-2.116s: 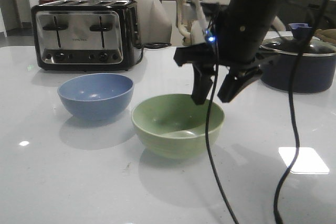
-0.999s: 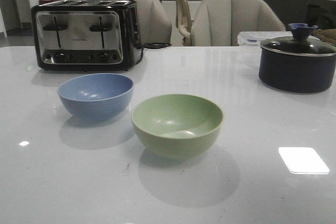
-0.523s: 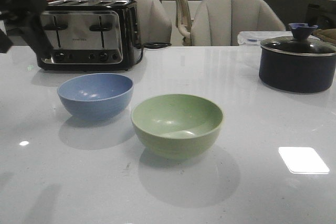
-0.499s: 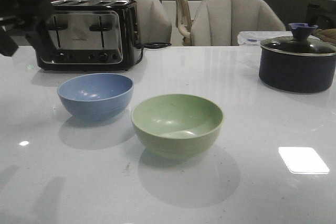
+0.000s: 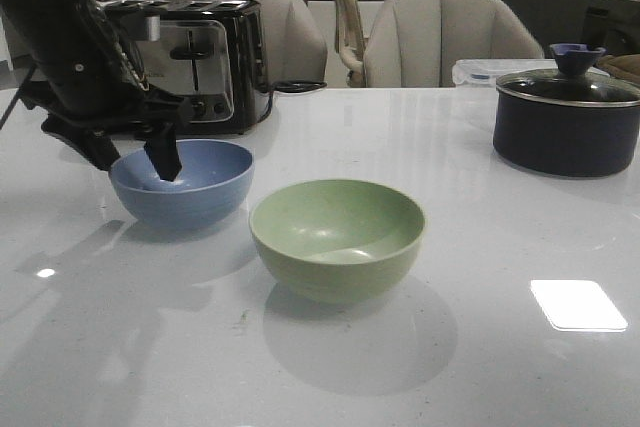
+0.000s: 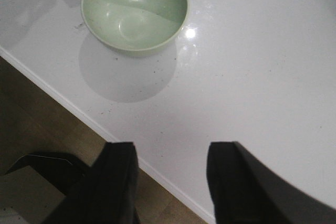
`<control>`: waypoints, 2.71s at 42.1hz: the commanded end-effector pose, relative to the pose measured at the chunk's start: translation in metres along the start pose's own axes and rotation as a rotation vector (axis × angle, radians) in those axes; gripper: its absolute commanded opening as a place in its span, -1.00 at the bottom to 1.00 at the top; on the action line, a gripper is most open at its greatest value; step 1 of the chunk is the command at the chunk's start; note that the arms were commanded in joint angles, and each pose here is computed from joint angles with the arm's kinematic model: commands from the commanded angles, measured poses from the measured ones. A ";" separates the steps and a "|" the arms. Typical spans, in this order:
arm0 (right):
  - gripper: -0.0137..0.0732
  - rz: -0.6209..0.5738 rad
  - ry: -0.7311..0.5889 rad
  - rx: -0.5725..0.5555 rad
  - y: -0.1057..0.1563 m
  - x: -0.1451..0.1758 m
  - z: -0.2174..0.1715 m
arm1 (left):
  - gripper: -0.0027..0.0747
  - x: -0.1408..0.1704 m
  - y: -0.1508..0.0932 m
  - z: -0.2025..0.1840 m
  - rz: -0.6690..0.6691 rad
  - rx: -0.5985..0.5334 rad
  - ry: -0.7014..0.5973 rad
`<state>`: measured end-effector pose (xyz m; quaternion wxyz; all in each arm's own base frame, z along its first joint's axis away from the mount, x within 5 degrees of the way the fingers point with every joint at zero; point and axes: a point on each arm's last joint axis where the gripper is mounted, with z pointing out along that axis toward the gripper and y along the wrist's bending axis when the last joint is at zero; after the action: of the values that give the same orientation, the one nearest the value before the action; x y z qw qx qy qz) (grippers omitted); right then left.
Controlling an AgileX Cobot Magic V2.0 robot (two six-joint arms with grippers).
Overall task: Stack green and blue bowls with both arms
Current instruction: 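Lower the left gripper onto the light blue bowl rim and grasp, then lift the blue bowl with the left gripper over the green bowl, then lower the blue bowl into the green bowl with the left gripper, then open the left gripper and raise it away from the bowls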
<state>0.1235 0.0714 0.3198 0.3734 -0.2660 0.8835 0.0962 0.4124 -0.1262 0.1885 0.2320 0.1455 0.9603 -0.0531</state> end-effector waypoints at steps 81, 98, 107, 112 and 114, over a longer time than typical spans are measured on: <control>0.31 -0.013 -0.089 0.013 -0.001 -0.011 -0.007 | -0.17 -0.008 -0.146 -0.074 0.309 0.265 -0.061; 0.31 -0.013 -0.089 0.013 -0.001 -0.011 -0.007 | 0.50 -0.010 -0.139 -0.143 0.333 0.282 -0.156; 0.31 -0.013 -0.089 0.013 -0.001 -0.011 -0.007 | 0.50 0.020 -0.124 -0.203 0.328 0.292 -0.260; 0.31 -0.013 -0.089 0.013 -0.001 -0.011 -0.007 | 0.50 0.049 -0.113 -0.223 0.327 0.290 -0.280; 0.31 -0.013 -0.089 0.013 -0.001 -0.011 -0.007 | 0.50 0.061 -0.108 -0.233 0.330 0.290 -0.295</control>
<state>0.1234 0.0714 0.3197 0.3724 -0.2664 0.8838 0.0959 0.2503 -0.1873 0.3423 0.2909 0.3288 0.8855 -0.1521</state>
